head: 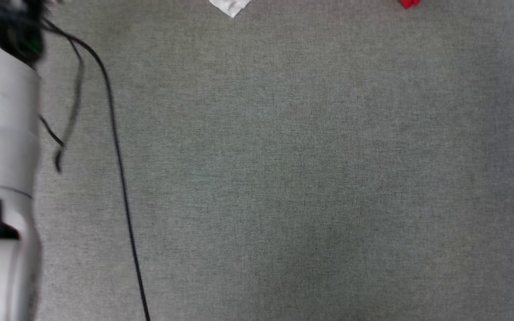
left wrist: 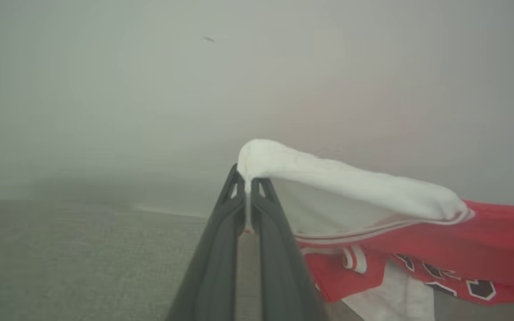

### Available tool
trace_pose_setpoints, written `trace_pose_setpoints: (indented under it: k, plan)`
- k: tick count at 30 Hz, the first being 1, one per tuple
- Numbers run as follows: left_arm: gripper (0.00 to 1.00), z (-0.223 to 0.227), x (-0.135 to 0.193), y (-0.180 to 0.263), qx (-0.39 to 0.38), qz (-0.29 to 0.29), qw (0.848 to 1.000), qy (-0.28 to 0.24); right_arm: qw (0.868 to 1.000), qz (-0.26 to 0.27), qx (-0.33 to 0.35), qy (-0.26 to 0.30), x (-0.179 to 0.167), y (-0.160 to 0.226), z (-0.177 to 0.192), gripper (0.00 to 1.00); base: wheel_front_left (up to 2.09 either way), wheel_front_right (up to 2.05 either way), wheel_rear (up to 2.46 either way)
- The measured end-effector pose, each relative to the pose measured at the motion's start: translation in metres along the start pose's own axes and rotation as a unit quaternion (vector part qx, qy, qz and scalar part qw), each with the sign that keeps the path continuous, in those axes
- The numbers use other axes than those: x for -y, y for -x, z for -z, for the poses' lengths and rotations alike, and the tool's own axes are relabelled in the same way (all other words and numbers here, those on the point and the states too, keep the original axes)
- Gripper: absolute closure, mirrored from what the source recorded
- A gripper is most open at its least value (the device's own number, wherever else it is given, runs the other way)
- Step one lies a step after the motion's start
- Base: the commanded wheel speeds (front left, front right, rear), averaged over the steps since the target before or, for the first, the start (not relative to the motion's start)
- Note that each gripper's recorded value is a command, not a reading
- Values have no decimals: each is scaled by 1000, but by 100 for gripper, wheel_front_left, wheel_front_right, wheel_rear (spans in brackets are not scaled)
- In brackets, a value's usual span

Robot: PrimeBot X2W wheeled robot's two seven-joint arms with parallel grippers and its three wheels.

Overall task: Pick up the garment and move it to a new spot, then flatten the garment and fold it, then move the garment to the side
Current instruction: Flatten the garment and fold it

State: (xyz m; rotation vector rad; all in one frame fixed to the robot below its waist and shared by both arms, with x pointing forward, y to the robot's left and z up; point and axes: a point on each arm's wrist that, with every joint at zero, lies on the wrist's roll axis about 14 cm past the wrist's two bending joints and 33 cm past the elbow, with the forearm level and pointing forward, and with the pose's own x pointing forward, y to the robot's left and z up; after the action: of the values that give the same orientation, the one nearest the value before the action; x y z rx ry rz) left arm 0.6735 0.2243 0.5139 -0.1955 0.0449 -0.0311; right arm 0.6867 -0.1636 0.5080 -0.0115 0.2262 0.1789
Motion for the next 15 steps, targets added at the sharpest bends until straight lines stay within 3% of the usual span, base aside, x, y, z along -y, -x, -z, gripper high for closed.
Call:
trace_pose_setpoints:
  k: [7, 15]
  plan:
    - [100, 59, 9, 59, -48, 12, 998, 27, 997, -14, -67, -17, -12, 40, 77, 100, 0, 0, 0]
    - [100, 91, -6, 145, -85, 0, 995, 42, 996, -15, -83, -40, -12, 109, 120, 100, 0, 0, 0]
